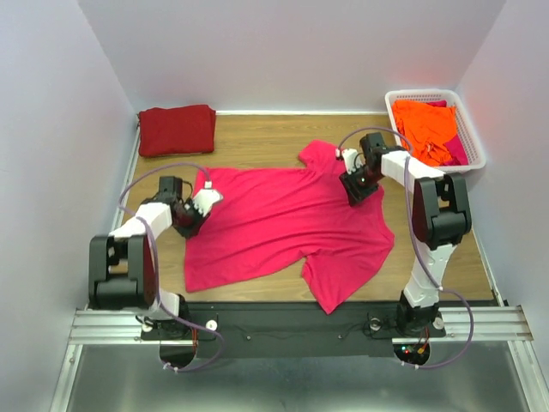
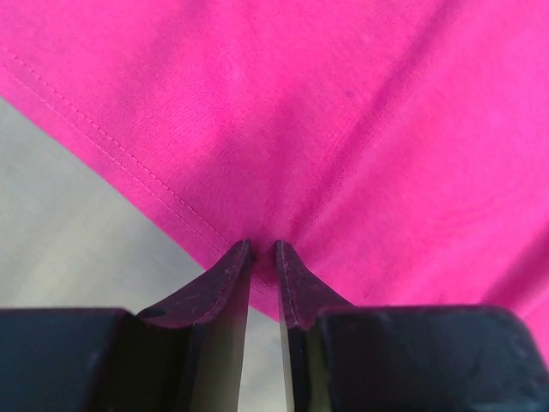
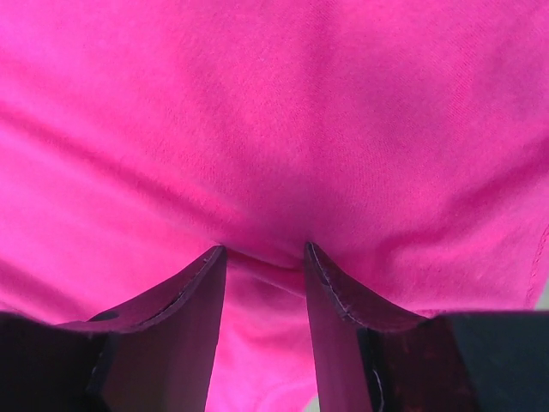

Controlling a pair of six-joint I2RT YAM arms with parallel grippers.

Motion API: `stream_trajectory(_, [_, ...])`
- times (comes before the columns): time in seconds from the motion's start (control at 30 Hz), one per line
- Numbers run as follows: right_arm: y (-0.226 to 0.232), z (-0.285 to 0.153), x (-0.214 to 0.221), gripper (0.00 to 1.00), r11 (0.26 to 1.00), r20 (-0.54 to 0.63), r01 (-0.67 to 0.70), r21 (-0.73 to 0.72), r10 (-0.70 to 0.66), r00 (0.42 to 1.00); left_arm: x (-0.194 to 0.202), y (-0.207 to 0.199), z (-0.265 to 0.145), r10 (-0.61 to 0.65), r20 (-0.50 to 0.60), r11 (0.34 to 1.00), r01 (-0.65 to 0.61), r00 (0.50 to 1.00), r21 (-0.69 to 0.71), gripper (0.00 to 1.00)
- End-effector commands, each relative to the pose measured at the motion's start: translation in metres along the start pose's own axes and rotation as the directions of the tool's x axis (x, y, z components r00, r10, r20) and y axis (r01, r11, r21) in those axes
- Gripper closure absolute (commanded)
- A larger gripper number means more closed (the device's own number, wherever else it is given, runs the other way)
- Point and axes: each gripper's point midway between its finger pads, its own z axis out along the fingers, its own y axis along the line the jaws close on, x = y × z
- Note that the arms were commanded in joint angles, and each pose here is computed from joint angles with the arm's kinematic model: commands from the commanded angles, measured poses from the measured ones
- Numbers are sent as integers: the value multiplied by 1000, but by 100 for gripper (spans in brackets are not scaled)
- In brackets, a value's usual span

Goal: Fold and stack the t-shirts
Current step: Flatten the tshirt out

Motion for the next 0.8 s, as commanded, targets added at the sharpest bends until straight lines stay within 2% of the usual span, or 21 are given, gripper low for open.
stream_trajectory(0.0, [30, 0, 64, 53, 996, -150, 36, -83, -48, 987, 62, -50, -23, 21, -167, 997, -7, 986, 82, 72])
stream_trajectory(0.1, [45, -17, 71, 52, 990, -135, 77, -120, -93, 987, 55, -45, -43, 85, -133, 996, -81, 987, 36, 72])
stream_trajectory(0.17, [42, -29, 59, 51, 992, -101, 73, -105, -84, 991, 35, -42, -52, 75, -61, 996, -72, 995, 54, 66])
stream_trajectory(0.2, [39, -35, 45, 51, 992, -56, 67, -107, -73, 996, 15, -32, -61, 69, -28, 996, -67, 997, 66, 63])
stream_trajectory(0.23, [23, -51, 12, 50, 997, 32, 32, -74, -29, 999, -4, -29, -65, 48, 35, 993, -51, 998, 105, 57])
stream_trajectory(0.3, [9, -57, -22, 50, 994, 110, -43, -97, 54, 993, -46, -2, -77, 11, 107, 990, -26, 994, 135, 47])
stream_trajectory(0.33, [-3, -61, -35, 48, 994, 141, -62, -88, 74, 987, -60, 5, -79, -4, 139, 988, -17, 990, 156, 45])
stream_trajectory(0.37, [-17, -79, -70, 48, 998, 226, -44, -50, 54, 973, -79, 12, -81, -30, 192, 982, -7, 981, 186, 42])
stream_trajectory(0.4, [-28, -65, -77, 48, 996, 213, -85, -42, 92, 973, -101, 33, -80, -64, 219, 983, 24, 974, 180, 39])
stream_trajectory(0.43, [-36, -63, -88, 48, 994, 227, -104, -29, 108, 968, -112, 43, -78, -84, 236, 983, 42, 968, 178, 39])
stream_trajectory(0.47, [-51, -80, -119, 48, 993, 297, -113, 21, 102, 949, -131, 61, -73, -88, 269, 985, 42, 959, 170, 39])
stream_trajectory(0.53, [-64, -76, -139, 48, 986, 326, -165, 26, 148, 934, -145, 79, -68, -107, 294, 986, 63, 950, 155, 39])
stream_trajectory(0.57, [-72, -57, -140, 48, 982, 307, -185, 26, 169, 937, -155, 93, -69, -121, 309, 989, 86, 943, 124, 38])
stream_trajectory(0.63, [-84, -63, -165, 48, 979, 371, -200, 41, 171, 913, -161, 110, -53, -134, 312, 989, 107, 940, 103, 38])
stream_trajectory(0.67, [-89, -41, -163, 48, 976, 347, -216, 32, 192, 918, -161, 116, -48, -151, 307, 987, 127, 940, 98, 38])
stream_trajectory(0.77, [-91, -30, -176, 45, 975, 368, -224, -7, 211, 906, -163, 129, -25, -188, 293, 980, 162, 937, 113, 38])
